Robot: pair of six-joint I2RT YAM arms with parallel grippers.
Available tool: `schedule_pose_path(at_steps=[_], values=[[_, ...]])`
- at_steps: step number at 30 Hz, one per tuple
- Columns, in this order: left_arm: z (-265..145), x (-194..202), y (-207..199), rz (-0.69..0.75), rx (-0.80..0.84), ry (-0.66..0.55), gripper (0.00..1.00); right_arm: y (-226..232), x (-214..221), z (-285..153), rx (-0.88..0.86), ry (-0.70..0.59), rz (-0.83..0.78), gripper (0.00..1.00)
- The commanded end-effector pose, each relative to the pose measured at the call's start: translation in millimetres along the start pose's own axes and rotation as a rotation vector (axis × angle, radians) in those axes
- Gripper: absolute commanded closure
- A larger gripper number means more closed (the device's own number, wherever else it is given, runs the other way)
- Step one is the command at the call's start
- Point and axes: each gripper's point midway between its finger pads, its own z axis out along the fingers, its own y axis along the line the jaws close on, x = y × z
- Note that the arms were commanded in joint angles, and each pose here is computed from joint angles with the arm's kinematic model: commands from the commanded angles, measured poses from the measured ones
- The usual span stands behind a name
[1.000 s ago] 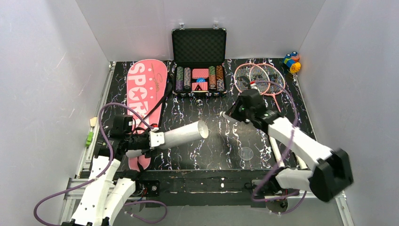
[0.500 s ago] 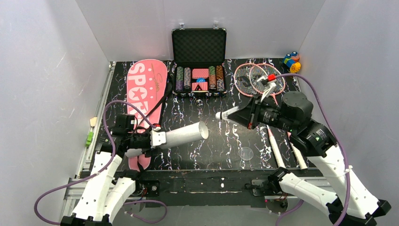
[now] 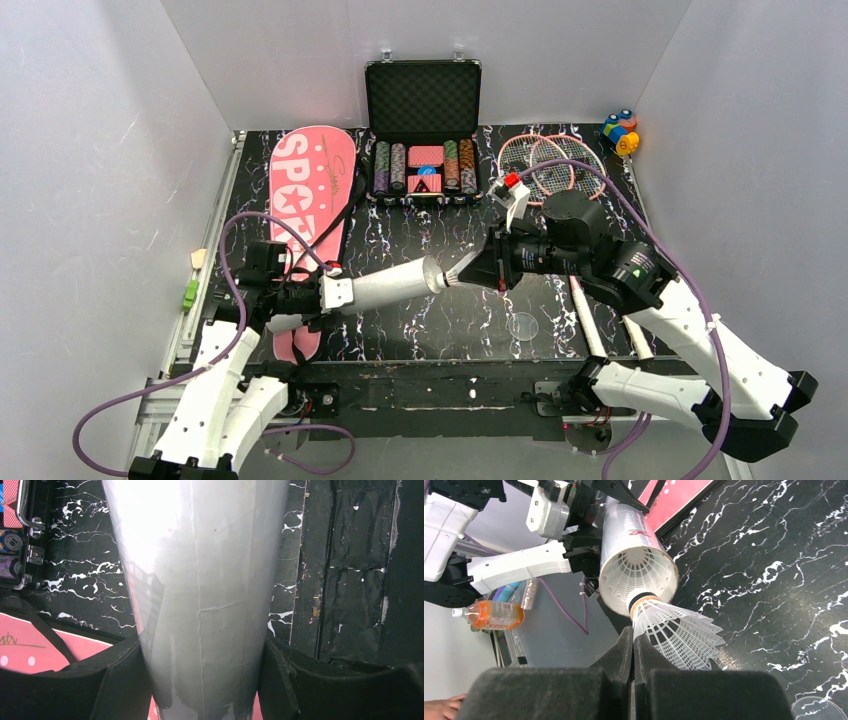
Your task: Pack up the badminton gear
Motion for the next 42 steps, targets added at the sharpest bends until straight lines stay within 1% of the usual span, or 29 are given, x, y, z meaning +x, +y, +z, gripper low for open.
schedule_pose_path(at_steps=[1,8,11,13,16,17,19,21,23,25,27,31,42], values=[[-3,-12,4,0.035,-0.021,-0.041,0.55,19,-24,2,-0.050,-0.070,-0.063,0.99],[-5,-14,3,0.037,-0.022,-0.045,0.55,22,-30,23,-0.062,-0.083,-0.061,0.99],[-5,-14,3,0.038,-0.022,-0.045,0.55,23,-35,30,-0.068,-0.104,-0.055,0.85],[-5,-14,3,0.039,-0.021,-0.046,0.55,25,-37,34,-0.074,-0.112,-0.047,0.66],[-5,-14,2,0.037,-0.020,-0.045,0.55,27,-41,32,-0.084,-0.135,-0.029,0.47],[-5,-14,2,0.036,-0.021,-0.044,0.55,29,-42,29,-0.091,-0.149,-0.031,0.43],[-5,-14,1,0.038,-0.020,-0.044,0.55,32,-46,18,-0.090,-0.184,-0.036,0.38],[-6,-15,2,0.039,-0.020,-0.047,0.55,28,-47,1,-0.055,-0.227,-0.038,0.37],[-6,-17,2,0.037,-0.019,-0.054,0.55,8,-38,-6,0.029,-0.244,-0.027,0.34],[-7,-19,3,0.037,-0.021,-0.058,0.55,-19,-22,3,0.135,-0.195,0.005,0.33],[-8,-22,4,0.035,-0.026,-0.063,0.55,-32,-12,12,0.179,-0.161,0.021,0.29],[-9,-24,4,0.038,-0.029,-0.066,0.55,-38,-6,23,0.185,-0.130,0.026,0.26],[-11,-28,5,0.039,-0.031,-0.078,0.55,-48,8,51,0.182,-0.066,0.049,0.27]])
